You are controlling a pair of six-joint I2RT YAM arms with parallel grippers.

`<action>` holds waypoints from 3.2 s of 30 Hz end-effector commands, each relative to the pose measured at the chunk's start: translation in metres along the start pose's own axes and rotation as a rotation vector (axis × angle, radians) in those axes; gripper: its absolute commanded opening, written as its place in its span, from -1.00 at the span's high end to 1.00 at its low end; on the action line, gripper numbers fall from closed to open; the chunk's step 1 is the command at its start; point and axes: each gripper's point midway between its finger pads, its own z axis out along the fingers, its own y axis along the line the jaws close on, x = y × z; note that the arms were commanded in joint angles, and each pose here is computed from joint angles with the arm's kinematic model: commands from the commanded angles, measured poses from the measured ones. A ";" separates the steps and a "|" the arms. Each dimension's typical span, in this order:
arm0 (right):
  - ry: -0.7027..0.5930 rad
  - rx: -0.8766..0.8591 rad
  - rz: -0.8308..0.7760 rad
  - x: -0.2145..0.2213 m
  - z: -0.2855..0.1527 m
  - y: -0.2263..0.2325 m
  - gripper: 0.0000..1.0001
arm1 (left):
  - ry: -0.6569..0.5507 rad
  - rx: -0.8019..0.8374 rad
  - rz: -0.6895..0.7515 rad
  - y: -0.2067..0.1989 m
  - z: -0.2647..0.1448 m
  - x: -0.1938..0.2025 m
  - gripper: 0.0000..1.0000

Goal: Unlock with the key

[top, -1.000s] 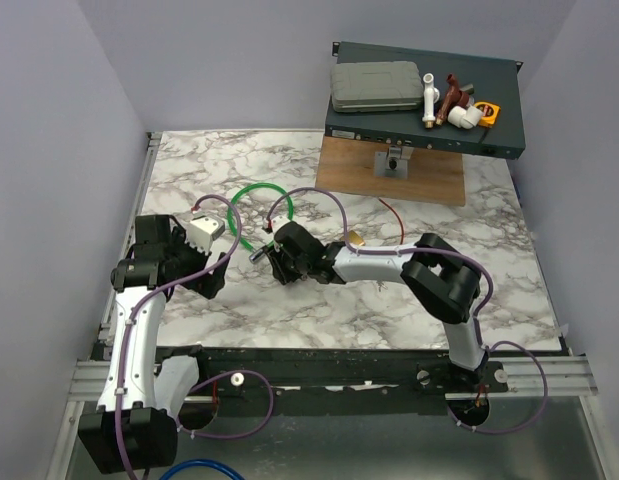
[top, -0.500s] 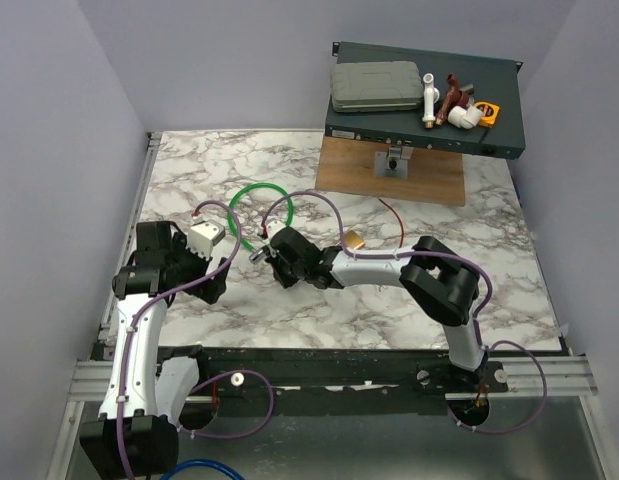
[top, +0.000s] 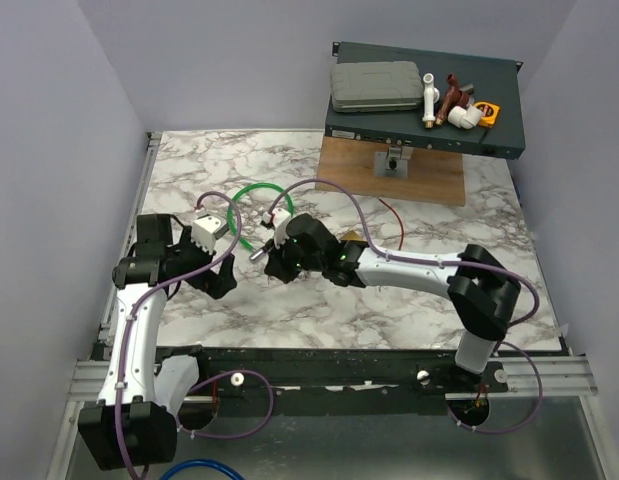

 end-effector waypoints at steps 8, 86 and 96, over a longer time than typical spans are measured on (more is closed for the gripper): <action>-0.170 -0.390 -0.012 -0.077 -0.089 0.089 0.99 | -0.169 0.454 0.185 -0.072 -0.017 -0.029 -0.97; -0.127 -0.467 -0.047 -0.070 -0.136 0.112 0.81 | -0.436 0.496 0.472 -0.132 -0.070 -0.042 1.00; -0.202 -0.350 -0.170 -0.105 -0.150 0.098 -0.10 | -0.417 0.467 0.468 -0.127 -0.068 -0.041 1.00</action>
